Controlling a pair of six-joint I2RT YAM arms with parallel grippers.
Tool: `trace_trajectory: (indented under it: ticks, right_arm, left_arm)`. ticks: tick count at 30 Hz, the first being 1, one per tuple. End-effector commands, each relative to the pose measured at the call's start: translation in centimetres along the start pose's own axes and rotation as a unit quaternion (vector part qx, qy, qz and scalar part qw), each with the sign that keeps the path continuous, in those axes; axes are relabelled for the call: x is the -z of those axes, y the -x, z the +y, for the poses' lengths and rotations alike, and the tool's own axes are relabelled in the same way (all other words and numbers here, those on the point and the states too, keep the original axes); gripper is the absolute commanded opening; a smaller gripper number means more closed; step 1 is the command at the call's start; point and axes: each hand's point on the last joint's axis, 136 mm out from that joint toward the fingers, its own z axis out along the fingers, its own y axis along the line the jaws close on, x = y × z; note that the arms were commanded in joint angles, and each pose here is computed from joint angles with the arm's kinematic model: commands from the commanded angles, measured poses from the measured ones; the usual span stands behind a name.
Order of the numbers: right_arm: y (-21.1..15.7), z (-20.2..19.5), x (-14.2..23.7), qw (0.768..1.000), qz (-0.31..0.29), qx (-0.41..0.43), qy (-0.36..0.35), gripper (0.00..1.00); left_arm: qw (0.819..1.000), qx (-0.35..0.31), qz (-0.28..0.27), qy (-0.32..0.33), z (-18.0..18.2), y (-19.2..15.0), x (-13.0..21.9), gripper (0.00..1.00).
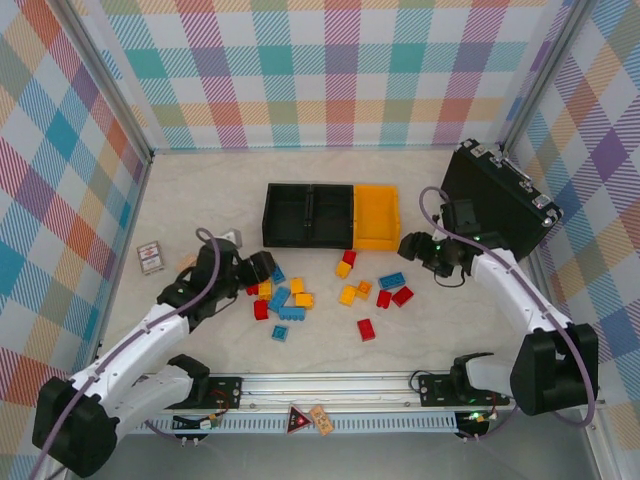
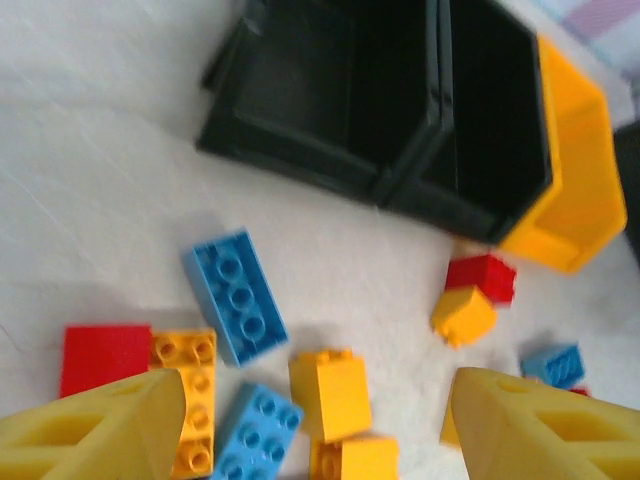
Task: Sort the legos into containers by color
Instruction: Pick up the lego from the center of the table.
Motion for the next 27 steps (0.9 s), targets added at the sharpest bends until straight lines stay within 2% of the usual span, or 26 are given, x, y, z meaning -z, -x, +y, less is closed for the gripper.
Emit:
trace_trajectory:
  ticks: [1,5,12,22,27]
  right_arm:
    - [-2.8,-1.3,-0.5,0.997,0.051,0.01,-0.049,0.68]
    - [-4.9,-1.2,-1.6,0.994,0.08,0.024,-0.072,0.68]
    - [-7.8,2.2,-3.5,0.99,0.117,0.056,-0.057,0.65]
    - [-8.7,6.4,-7.1,0.984,0.149,0.079,-0.064,0.68]
    - [-8.9,6.6,-8.1,0.981,0.156,0.073,-0.086,0.65]
  left_arm:
    - [1.0,-0.008,0.02,0.023,0.0,-2.6,-0.4,0.7]
    - [0.998,-0.032,0.048,0.027,-0.9,-4.7,-1.4,0.69]
    - [0.996,-0.058,0.067,0.029,-2.2,-6.6,-2.7,0.67]
    - [0.993,-0.066,0.085,0.049,-1.6,-9.1,-3.1,0.67]
    - [0.992,-0.074,0.086,0.055,-1.6,-9.5,-3.0,0.67]
